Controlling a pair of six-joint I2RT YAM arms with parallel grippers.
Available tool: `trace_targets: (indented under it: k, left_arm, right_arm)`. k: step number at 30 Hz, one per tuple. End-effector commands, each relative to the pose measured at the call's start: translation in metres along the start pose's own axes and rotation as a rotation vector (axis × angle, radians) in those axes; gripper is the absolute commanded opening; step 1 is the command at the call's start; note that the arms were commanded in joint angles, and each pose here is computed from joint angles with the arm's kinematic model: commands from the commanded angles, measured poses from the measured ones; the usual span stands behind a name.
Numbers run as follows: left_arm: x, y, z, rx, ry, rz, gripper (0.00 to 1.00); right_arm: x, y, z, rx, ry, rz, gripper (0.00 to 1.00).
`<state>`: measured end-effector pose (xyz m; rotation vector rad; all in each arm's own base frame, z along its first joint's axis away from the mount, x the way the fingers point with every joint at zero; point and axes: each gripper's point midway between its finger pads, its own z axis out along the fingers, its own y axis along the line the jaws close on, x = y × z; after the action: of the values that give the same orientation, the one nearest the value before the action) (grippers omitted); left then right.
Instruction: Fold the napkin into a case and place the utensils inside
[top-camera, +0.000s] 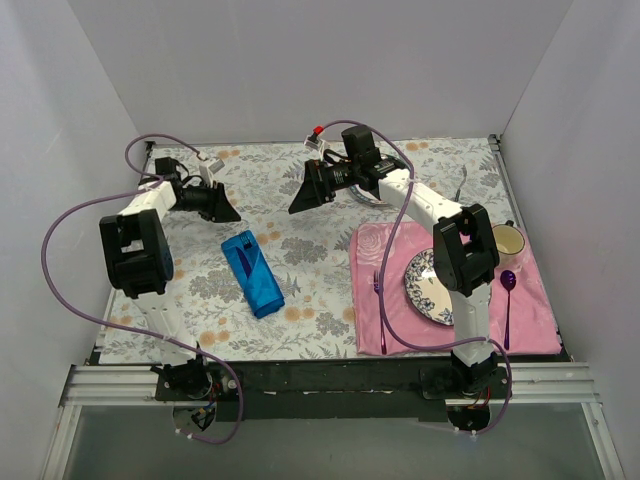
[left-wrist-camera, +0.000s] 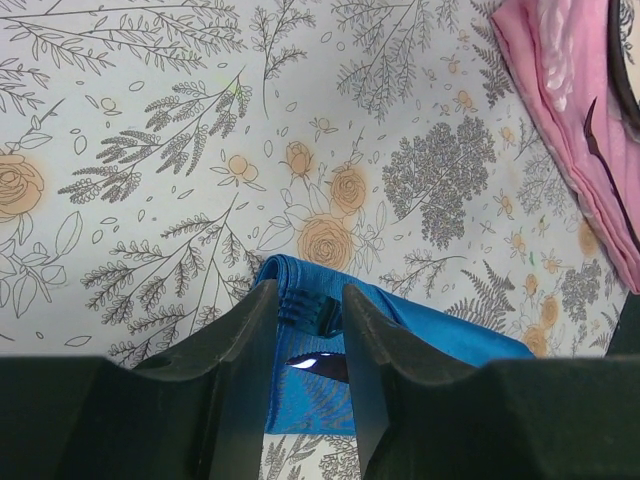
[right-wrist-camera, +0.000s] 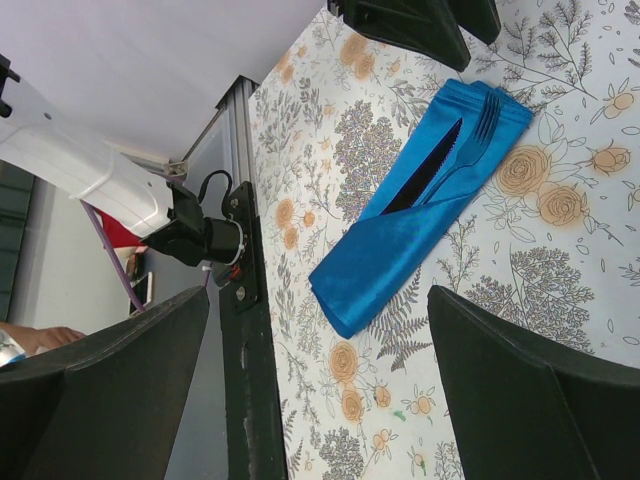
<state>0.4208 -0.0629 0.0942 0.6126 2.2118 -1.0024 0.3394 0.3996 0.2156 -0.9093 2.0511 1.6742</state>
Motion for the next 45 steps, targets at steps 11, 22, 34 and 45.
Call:
trace_targets:
  k: [11,22,34,45]
  left_arm:
    - [0.02,-0.003,0.019,-0.008,0.081,0.042,0.32]
    - [0.033,-0.004,0.021,-0.024,0.109,0.04,0.32]
    - [0.03,0.002,0.021,-0.058,0.103,0.036,0.33]
    - [0.035,-0.008,0.021,-0.03,0.109,0.021,0.23]
  right_arm:
    - [-0.016,0.024,-0.009,-0.033,-0.03,-0.091,0.99]
    - [-0.016,0.024,-0.011,-0.034,-0.031,-0.092,0.99]
    - [-0.015,0.025,-0.012,-0.033,-0.031,-0.093,0.99]
    - [-0.014,0.024,-0.012,-0.034,-0.03,-0.09,0.99]
